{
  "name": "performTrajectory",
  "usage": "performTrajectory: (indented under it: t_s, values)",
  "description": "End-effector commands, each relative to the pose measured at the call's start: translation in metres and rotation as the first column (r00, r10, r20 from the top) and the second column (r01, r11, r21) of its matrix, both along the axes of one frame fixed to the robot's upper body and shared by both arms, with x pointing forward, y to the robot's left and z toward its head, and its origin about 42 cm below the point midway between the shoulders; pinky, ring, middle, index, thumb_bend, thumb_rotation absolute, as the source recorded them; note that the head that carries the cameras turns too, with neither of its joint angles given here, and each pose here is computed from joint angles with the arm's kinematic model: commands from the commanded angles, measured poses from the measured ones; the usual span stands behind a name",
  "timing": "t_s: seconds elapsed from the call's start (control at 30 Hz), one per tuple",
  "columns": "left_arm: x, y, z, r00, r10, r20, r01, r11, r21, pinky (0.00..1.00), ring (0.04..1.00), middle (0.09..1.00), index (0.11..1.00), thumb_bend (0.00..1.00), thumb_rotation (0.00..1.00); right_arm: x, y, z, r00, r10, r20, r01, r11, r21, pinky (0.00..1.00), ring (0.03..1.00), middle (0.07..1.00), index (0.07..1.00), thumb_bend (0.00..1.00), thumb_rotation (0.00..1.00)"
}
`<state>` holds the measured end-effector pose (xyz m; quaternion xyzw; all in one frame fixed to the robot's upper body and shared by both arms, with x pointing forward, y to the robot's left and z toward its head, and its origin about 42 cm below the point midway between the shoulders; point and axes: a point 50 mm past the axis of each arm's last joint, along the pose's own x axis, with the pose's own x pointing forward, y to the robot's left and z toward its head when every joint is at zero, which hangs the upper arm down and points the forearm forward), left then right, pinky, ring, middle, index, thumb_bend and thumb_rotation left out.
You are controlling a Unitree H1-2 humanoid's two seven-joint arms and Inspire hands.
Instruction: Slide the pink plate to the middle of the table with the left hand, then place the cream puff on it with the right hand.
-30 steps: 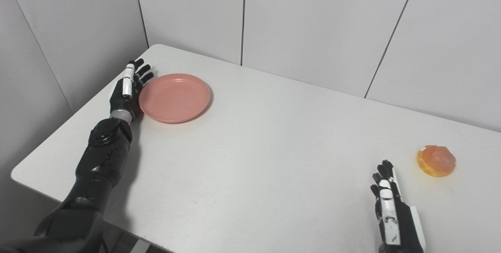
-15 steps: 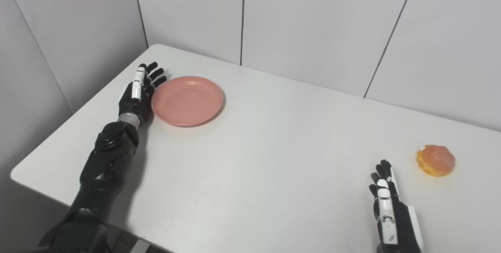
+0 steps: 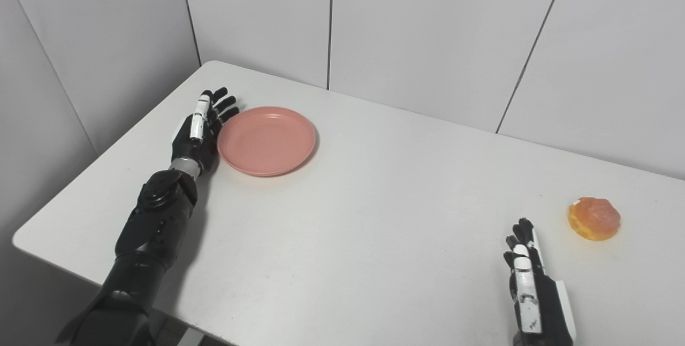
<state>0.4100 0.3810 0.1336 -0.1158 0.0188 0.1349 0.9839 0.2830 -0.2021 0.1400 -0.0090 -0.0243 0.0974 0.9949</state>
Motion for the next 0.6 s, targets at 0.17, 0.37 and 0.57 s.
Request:
performTrajectory:
  t_s: [0.17, 0.37, 0.57]
  values:
    - [0.002, -0.022, -0.008, 0.997, -0.068, -0.029, 0.067, 0.997, -0.027, 0.88, 0.873, 0.879, 0.852, 0.39, 1.00, 0.004, 0.004, 0.017, 0.997, -0.003, 0.073, 0.002, 1.000, 0.011, 0.99, 0.983, 0.991, 0.991, 0.16, 1.00]
    - [0.004, -0.034, -0.007, 0.995, -0.100, -0.024, 0.100, 0.995, -0.009, 0.87, 0.875, 0.879, 0.859, 0.38, 1.00, 0.002, 0.005, 0.017, 0.997, -0.004, 0.078, 0.004, 1.000, 0.003, 0.98, 0.978, 0.985, 0.987, 0.16, 1.00]
    - [0.004, -0.047, -0.007, 0.992, -0.123, -0.034, 0.122, 0.992, -0.022, 0.87, 0.876, 0.882, 0.862, 0.39, 1.00, 0.002, 0.007, 0.019, 0.997, -0.003, 0.077, 0.002, 1.000, 0.001, 0.98, 0.975, 0.983, 0.988, 0.17, 1.00]
